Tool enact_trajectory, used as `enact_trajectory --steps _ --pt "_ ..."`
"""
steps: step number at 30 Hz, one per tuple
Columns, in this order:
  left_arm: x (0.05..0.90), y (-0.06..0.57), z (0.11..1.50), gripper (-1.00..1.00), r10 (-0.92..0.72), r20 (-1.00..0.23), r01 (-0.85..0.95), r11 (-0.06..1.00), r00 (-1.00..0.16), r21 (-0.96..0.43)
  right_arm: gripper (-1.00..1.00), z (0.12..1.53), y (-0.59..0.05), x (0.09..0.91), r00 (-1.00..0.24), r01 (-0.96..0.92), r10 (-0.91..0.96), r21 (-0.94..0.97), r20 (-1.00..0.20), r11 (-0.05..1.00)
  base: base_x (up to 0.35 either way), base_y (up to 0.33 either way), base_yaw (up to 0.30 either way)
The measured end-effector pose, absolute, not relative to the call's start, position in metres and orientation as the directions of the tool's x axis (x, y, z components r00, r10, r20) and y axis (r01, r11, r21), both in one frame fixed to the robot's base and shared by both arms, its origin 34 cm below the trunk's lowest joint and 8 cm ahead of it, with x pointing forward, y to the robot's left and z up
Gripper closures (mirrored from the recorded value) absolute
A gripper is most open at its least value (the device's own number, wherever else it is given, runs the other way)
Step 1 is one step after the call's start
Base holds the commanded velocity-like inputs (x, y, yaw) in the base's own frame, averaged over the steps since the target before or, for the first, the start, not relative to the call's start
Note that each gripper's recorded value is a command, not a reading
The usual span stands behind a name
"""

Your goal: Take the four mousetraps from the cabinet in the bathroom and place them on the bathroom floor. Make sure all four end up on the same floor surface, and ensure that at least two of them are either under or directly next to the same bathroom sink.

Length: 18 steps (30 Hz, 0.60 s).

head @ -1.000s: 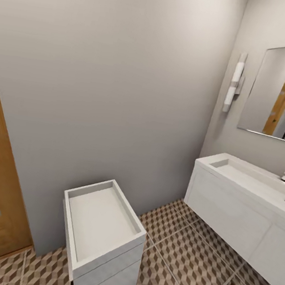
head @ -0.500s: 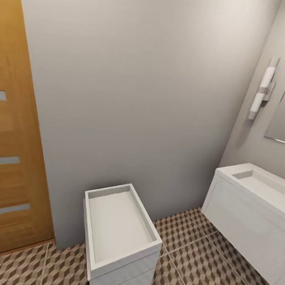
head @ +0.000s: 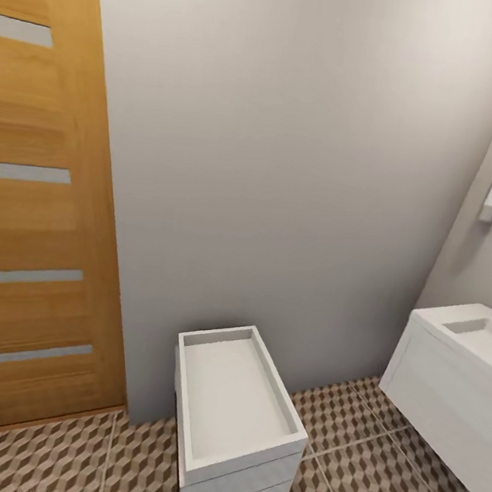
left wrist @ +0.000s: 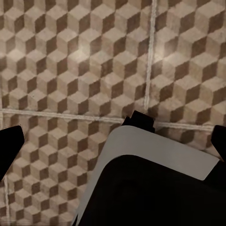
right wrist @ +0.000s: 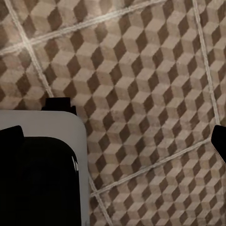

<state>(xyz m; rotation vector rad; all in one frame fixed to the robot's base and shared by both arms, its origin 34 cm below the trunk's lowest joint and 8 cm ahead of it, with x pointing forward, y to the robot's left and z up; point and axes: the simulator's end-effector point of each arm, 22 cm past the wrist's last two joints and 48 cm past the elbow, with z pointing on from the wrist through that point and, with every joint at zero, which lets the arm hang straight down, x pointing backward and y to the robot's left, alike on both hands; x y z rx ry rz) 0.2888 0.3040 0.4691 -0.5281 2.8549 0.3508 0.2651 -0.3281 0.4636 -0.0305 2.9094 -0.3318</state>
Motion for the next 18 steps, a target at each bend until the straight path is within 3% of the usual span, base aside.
enact_trajectory --steps 18 --pt "0.2887 0.304 0.4691 -1.0 -0.323 -0.253 -0.374 0.907 -0.912 0.193 -1.0 0.4636 -0.3281 0.2651 -0.977 0.003 -0.044 -0.225 -0.208 0.974 0.0 0.0 0.271"
